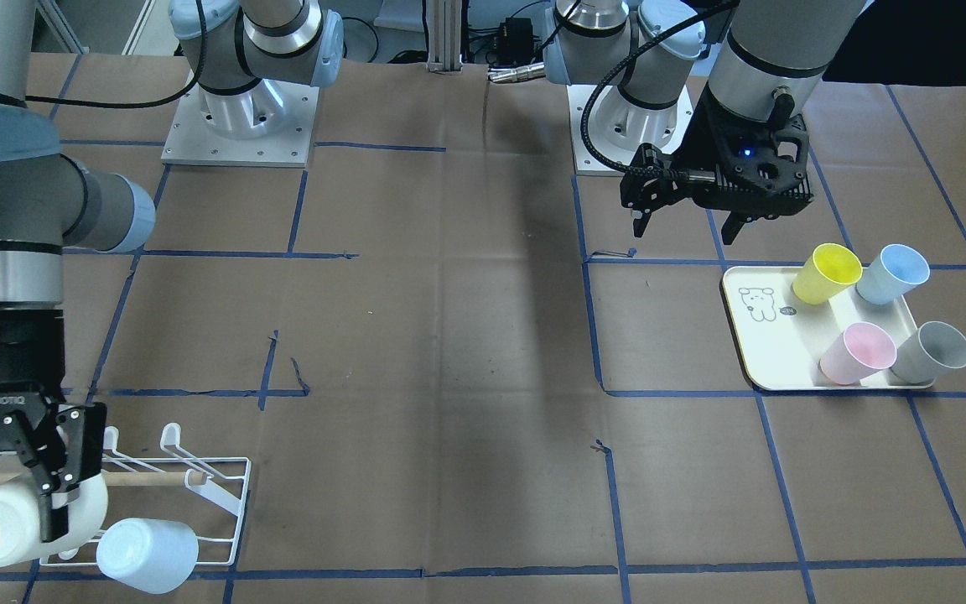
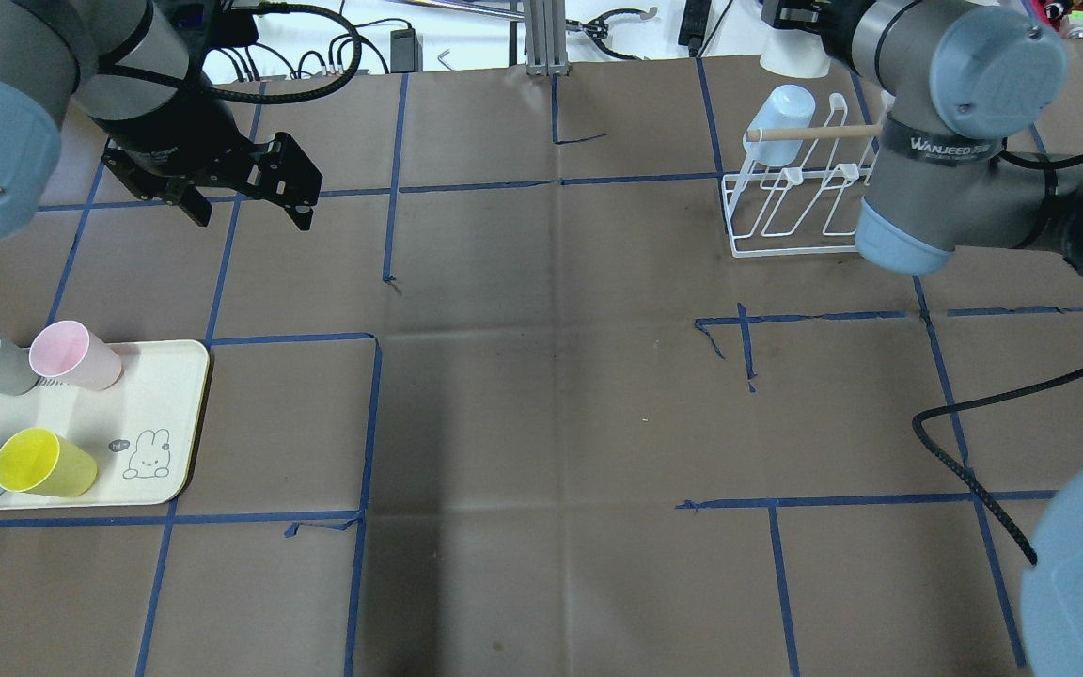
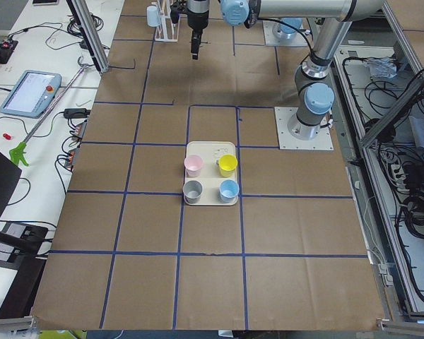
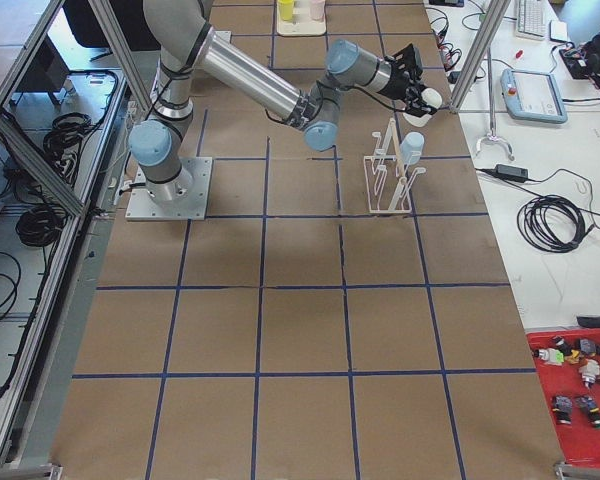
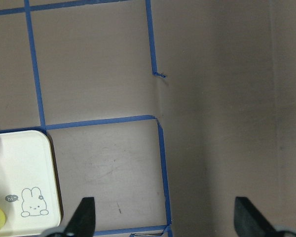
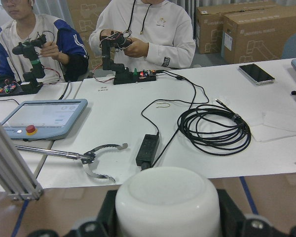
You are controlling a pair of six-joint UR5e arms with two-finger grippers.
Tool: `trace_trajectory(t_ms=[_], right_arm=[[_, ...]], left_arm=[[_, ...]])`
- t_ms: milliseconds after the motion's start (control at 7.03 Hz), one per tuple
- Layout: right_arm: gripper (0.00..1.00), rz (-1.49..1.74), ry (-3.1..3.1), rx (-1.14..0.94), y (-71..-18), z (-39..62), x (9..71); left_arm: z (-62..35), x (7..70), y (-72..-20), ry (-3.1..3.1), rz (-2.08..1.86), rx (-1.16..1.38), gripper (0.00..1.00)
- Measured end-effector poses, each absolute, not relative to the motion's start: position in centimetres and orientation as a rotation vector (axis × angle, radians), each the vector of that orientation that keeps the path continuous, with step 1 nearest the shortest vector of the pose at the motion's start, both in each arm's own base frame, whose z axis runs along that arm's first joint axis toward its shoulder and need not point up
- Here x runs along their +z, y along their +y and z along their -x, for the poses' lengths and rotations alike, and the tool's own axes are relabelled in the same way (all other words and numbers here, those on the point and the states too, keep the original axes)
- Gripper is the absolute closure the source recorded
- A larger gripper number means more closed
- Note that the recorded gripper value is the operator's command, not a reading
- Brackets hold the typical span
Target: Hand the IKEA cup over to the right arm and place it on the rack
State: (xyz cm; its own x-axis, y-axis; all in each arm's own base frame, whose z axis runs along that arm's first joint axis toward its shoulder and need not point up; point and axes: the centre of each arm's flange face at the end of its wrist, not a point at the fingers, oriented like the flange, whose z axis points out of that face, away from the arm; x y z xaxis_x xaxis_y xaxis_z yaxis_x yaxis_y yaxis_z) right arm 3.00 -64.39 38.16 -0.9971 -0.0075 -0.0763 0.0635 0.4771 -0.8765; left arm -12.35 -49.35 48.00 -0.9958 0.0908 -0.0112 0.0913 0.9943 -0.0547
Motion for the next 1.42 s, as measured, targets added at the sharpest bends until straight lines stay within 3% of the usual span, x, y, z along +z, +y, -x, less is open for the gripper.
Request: trace_trajectory(t_ms=[569,1423], right_arm=[[0.91,0.018,2.708,-1.663,-68.6,3.2,35.2],[0.91,0.013,2.733,-1.668,-67.0,3.8,31.2]], left_arm=[[12.4,47.9,-48.8,3.131,-0.055,-0.096,0.01],[12.4,48.1,-48.8,3.133,-0.006,-0.103,0.01]])
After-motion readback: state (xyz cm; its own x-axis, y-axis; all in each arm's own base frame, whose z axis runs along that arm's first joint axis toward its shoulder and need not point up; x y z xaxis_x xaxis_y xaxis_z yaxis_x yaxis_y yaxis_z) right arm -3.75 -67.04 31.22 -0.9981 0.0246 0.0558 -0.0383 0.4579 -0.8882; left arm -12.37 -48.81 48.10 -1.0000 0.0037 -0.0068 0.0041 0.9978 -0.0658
